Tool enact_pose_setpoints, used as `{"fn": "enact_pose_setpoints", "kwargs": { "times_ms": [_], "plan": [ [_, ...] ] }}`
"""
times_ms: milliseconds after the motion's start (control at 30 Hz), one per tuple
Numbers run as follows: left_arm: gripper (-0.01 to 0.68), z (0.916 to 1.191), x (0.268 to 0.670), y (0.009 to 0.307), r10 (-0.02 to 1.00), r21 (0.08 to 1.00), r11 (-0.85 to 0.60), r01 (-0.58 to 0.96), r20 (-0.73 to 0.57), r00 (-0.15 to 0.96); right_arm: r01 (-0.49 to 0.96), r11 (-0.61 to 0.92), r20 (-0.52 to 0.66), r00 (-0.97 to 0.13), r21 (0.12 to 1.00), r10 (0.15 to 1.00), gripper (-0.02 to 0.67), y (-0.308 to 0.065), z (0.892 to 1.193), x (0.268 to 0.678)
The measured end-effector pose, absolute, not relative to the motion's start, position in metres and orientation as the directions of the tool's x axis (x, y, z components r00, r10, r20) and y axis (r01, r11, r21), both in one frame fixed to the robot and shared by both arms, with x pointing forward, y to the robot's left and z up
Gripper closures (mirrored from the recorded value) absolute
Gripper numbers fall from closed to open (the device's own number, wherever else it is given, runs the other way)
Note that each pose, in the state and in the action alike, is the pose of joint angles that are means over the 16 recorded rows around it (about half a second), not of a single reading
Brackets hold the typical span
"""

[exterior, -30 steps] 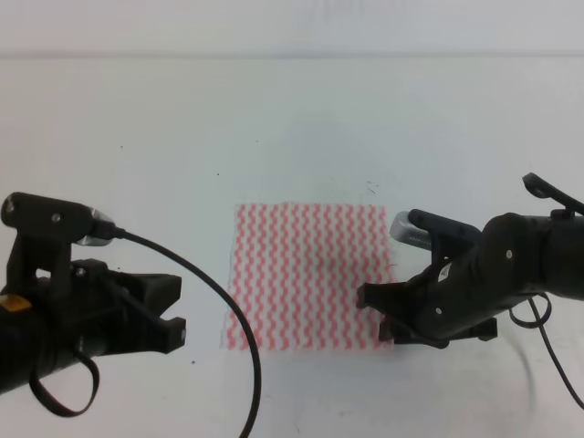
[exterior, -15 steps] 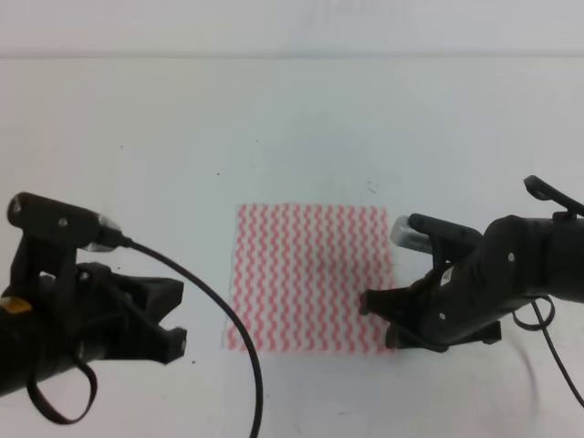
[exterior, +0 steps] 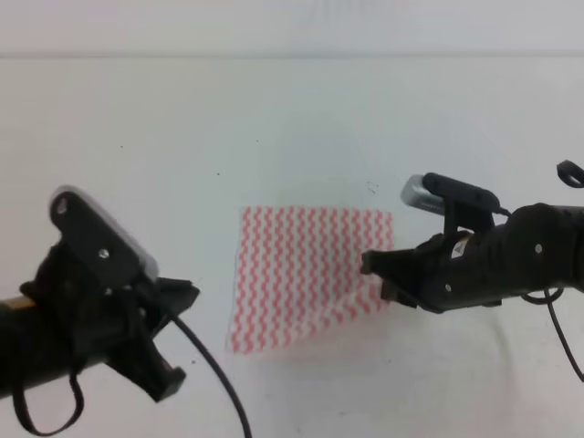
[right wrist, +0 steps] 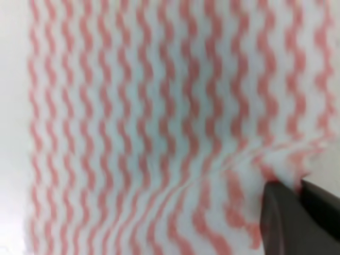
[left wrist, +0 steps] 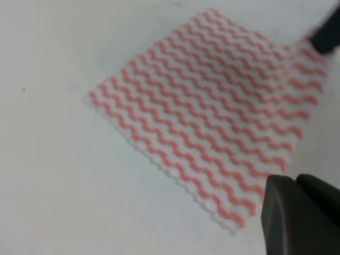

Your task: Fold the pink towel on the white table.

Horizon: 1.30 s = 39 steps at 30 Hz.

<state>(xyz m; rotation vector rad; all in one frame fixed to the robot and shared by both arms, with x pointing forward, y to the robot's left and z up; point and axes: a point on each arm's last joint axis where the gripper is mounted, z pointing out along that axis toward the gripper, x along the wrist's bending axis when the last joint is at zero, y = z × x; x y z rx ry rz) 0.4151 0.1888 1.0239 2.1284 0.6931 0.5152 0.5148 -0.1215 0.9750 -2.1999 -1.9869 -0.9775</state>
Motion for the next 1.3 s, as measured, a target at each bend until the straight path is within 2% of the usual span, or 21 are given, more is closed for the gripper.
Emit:
{"fn": "enact_pose_setpoints", "kwargs": {
  "times_ms": [300,667,833,1300],
  "plan": [
    [0.642,1.007,0.424,0.175,0.466,0.777,-0.613,0.147,0.205,0.861,0.865,-0.234,0.480,-0.009,0.444,0.877,0.666,-0.121,0.979,0.522],
    [0.368,0.975,0.436,0.162,0.274,0.722,-0.692,0.001,0.261,0.926,0.839,-0.259,0.494,-0.014,0.479,0.869,0.666,-0.121,0.982,0.525],
    [0.272,0.962,0.442,0.158,0.217,0.698,-0.714,-0.050,0.289,0.932,0.835,-0.262,0.495,-0.015,0.484,0.869,0.666,-0.121,0.982,0.526],
    [0.262,0.936,0.456,0.154,0.148,0.642,-0.755,-0.134,0.365,0.919,0.837,-0.261,0.494,-0.013,0.481,0.869,0.666,-0.120,0.981,0.526]
  ]
}}
